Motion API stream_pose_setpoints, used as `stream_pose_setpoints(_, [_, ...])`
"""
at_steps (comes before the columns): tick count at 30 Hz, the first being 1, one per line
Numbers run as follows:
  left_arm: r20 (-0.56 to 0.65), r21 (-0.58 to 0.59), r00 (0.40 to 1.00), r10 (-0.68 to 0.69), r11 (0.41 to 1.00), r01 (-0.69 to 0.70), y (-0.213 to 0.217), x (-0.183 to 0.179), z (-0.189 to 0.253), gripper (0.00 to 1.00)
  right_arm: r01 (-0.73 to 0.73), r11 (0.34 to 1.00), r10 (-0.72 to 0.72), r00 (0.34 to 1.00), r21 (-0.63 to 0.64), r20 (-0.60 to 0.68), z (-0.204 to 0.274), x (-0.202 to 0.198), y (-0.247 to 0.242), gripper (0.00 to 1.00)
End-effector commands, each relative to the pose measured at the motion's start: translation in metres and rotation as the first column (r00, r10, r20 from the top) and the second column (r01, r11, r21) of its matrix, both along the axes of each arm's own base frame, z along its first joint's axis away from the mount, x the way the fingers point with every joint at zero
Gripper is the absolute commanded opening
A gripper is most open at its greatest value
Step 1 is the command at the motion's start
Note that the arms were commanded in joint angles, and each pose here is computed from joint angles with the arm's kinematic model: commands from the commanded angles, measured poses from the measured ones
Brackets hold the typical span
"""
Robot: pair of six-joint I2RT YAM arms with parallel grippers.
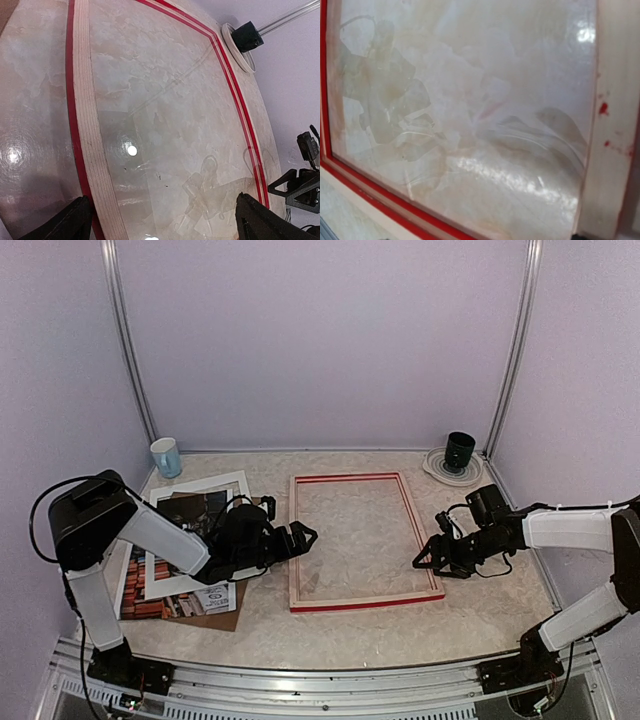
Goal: Put the photo into the frame
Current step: Pick up the glass panel from the frame body.
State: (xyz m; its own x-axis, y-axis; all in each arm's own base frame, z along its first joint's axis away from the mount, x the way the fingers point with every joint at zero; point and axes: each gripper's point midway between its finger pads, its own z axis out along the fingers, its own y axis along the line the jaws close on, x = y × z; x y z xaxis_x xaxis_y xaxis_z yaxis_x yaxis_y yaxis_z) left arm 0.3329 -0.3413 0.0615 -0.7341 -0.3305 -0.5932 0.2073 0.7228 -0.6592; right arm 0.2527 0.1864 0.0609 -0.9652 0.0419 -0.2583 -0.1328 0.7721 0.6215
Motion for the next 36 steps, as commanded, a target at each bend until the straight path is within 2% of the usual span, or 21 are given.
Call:
stream_pose_setpoints(1, [-0.006, 0.000, 1.000, -0.004, 1.000, 0.004, -0.002, -0.003, -0.006, 0.99, -0.009, 0.999, 0.009, 1.000, 0.047, -0.014, 0.005, -0.007, 0.008, 0.77])
stream_pose_setpoints(9, [-0.007, -0.001, 1.000, -0.012, 1.000, 0.012, -0.004, -0.004, -0.007, 0.99, -0.020, 0.972, 0.021, 1.000, 0.233, -0.002, 0.033, -0.006, 0.024, 0.77])
stream_pose_setpoints(14, [0.000, -0.003, 1.000, -0.015, 1.000, 0.015, -0.004, -0.003, -0.005, 0.99, -0.020, 0.955, 0.026, 1.000, 0.295, -0.016, 0.038, -0.010, 0.030, 0.77])
stream_pose_setpoints(23, [0.002, -0.009, 1.000, -0.016, 1.000, 0.016, -0.004, -0.005, -0.004, 0.99, 0.076, 0.973, -0.055, 0.993, 0.216, -0.103, 0.005, -0.017, 0.015, 0.79])
stream_pose_setpoints(29, [0.006, -0.015, 1.000, -0.015, 1.000, 0.015, -0.004, -0.004, -0.003, 0.99, 0.131, 0.959, -0.094, 0.983, 0.252, -0.157, -0.005, -0.026, 0.014, 0.80])
stream_pose_setpoints(36, [0.002, -0.025, 1.000, -0.026, 0.999, 0.026, -0.006, -0.006, -0.003, 0.99, 0.164, 0.925, -0.110, 0.979, 0.342, -0.173, 0.007, -0.023, 0.021, 0.80])
